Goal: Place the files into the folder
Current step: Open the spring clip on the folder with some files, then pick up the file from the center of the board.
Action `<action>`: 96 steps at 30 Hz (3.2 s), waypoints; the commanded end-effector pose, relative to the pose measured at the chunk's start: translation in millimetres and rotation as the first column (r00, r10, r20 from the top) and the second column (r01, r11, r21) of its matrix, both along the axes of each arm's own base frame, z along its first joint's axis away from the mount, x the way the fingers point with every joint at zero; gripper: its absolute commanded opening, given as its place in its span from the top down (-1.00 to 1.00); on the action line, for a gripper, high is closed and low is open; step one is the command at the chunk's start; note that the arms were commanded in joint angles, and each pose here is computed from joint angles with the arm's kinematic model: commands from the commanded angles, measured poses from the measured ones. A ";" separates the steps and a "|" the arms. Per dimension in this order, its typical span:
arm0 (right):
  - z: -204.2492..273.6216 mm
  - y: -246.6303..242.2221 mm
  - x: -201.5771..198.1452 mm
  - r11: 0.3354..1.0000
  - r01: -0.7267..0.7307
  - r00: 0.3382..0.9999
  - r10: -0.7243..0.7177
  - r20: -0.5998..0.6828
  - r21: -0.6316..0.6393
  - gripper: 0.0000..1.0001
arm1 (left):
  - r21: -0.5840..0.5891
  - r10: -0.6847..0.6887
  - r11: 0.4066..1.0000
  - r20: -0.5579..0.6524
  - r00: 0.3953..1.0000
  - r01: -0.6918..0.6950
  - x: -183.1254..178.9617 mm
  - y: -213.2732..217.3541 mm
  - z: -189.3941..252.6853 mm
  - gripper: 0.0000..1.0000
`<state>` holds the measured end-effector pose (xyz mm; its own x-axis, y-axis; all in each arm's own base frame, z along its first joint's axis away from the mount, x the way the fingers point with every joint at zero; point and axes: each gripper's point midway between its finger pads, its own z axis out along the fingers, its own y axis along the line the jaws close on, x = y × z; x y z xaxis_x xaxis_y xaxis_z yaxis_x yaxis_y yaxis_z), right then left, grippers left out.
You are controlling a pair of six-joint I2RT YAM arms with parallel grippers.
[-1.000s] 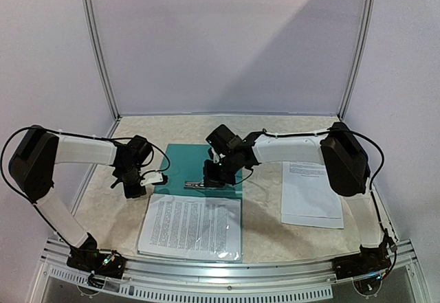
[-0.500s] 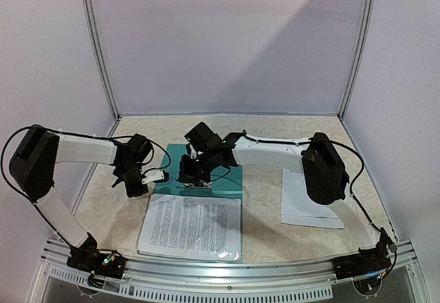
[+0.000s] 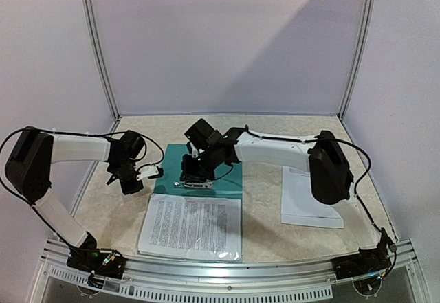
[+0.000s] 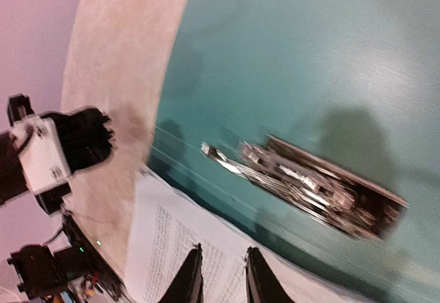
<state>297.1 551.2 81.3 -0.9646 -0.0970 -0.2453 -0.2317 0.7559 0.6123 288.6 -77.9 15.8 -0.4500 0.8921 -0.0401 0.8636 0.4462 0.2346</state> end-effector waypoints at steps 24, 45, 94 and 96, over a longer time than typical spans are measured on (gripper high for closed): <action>-30.8 -522.0 3.5 0.713 0.582 0.773 -0.635 -0.007 -0.391 -0.33 | -0.078 -0.479 0.856 0.249 0.842 0.510 22.3 -300.1 159.6 -0.05; -68.0 -511.6 4.0 0.779 0.463 0.822 -0.556 -0.123 -0.422 -0.31 | -0.002 -0.725 0.600 0.422 0.545 0.800 -61.1 -493.8 39.0 -0.31; -74.8 -511.1 137.3 0.865 0.465 0.868 -0.488 -0.094 -0.188 -0.26 | -0.545 0.183 0.783 -0.259 0.948 -0.300 29.5 -464.5 -32.7 -0.49; -77.7 -505.0 137.4 0.877 0.457 0.872 -0.475 -0.117 -0.151 -0.26 | -0.544 0.181 0.784 -0.260 0.948 -0.299 28.9 -465.2 -34.0 -0.49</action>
<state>436.8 38.3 25.6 -0.9201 0.3560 -0.1633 0.2462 0.8500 0.4657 330.0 -549.3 20.9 -0.6652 0.5689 -0.4835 0.7304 0.6302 -0.2633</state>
